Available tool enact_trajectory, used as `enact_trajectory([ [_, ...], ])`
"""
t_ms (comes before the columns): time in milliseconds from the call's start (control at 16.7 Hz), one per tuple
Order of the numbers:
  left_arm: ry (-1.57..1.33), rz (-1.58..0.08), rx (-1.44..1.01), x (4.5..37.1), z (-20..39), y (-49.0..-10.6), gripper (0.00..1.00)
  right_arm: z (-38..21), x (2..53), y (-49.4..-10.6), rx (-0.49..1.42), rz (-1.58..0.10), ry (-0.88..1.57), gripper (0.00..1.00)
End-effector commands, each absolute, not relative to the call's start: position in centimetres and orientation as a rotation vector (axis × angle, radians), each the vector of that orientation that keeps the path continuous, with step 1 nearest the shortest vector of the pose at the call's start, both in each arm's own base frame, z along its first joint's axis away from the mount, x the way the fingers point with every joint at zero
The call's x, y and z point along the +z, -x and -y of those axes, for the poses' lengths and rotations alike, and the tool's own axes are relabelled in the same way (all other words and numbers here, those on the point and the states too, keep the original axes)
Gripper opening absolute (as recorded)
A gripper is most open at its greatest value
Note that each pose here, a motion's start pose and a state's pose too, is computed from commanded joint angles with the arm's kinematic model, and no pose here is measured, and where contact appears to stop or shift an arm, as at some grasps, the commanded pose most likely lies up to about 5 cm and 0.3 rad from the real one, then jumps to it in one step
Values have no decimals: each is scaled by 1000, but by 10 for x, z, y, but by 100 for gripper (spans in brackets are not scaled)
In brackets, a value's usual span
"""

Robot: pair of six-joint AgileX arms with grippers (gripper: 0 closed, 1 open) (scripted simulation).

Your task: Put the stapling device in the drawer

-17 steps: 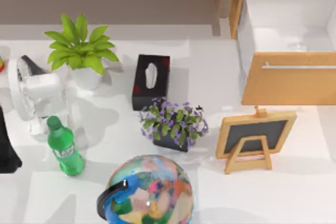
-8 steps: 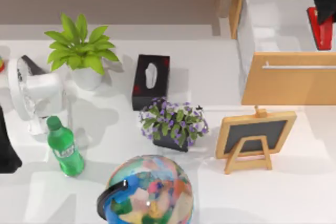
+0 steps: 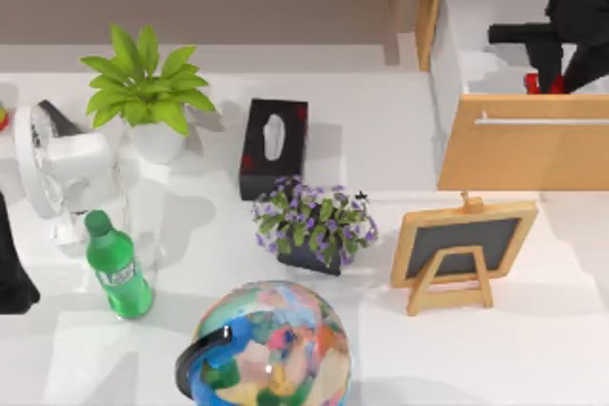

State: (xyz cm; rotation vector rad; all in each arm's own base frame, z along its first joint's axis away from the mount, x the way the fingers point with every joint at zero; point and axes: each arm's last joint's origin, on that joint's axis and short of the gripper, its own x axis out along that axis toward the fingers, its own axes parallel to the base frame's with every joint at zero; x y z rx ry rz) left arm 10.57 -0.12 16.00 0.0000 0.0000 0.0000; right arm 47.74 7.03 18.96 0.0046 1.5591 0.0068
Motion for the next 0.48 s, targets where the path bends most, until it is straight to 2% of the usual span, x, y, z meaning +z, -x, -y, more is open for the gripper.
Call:
enact_trajectory([
  [480,0,0,0,160,1,-106,100,-71,180,-479,-5,-1591,-9,0],
])
